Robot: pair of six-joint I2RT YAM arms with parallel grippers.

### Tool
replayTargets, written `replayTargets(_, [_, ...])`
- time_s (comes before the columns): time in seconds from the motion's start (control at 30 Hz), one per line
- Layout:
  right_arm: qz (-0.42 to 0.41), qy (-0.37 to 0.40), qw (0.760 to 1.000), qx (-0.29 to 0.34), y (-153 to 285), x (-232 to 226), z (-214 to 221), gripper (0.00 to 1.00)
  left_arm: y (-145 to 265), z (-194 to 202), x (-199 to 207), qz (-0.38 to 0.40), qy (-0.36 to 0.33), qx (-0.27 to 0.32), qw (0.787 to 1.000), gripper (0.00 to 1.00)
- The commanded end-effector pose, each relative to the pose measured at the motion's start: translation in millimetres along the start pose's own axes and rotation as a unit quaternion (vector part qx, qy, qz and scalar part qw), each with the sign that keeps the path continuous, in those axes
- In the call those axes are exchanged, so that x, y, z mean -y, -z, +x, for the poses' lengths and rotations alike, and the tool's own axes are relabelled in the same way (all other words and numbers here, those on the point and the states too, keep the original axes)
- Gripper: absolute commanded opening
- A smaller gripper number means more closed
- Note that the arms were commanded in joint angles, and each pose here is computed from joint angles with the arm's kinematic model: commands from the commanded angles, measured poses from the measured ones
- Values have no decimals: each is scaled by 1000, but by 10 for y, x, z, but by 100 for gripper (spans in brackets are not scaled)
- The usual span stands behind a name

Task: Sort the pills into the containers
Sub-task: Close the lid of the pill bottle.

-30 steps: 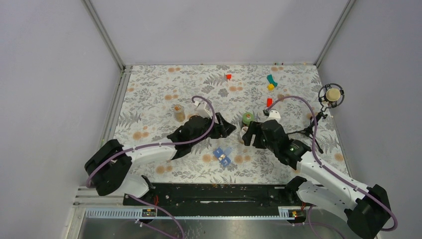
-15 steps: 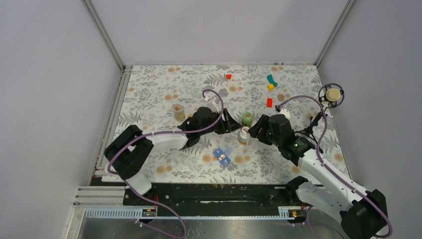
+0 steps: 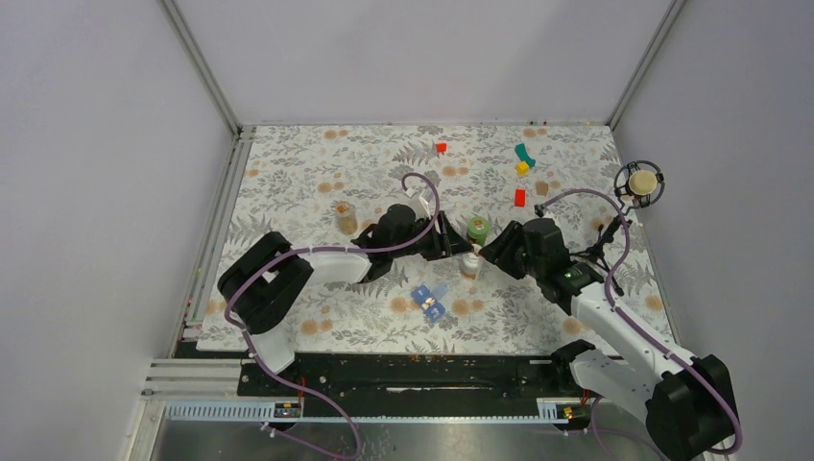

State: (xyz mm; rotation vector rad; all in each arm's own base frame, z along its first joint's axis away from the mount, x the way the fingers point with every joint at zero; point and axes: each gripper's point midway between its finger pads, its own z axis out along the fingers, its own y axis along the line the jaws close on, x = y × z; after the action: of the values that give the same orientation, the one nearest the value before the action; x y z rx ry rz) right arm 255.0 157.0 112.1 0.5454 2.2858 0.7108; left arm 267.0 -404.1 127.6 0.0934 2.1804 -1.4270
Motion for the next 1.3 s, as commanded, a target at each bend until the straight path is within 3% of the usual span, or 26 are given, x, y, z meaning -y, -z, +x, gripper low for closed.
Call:
replayTargets(0.0, [-25, -13, 1000, -6, -52, -48, -4, 51, -4, -166, 254, 57, -7, 19, 998, 50])
replayTargets(0.57, [-63, -31, 998, -4, -88, -68, -13, 51, -82, -103, 31, 35, -27, -2, 999, 42])
replayTargets(1.27, [-78, -39, 996, -17, -176, -50, 43, 48, -91, -7, -64, 26, 13, -12, 1000, 35])
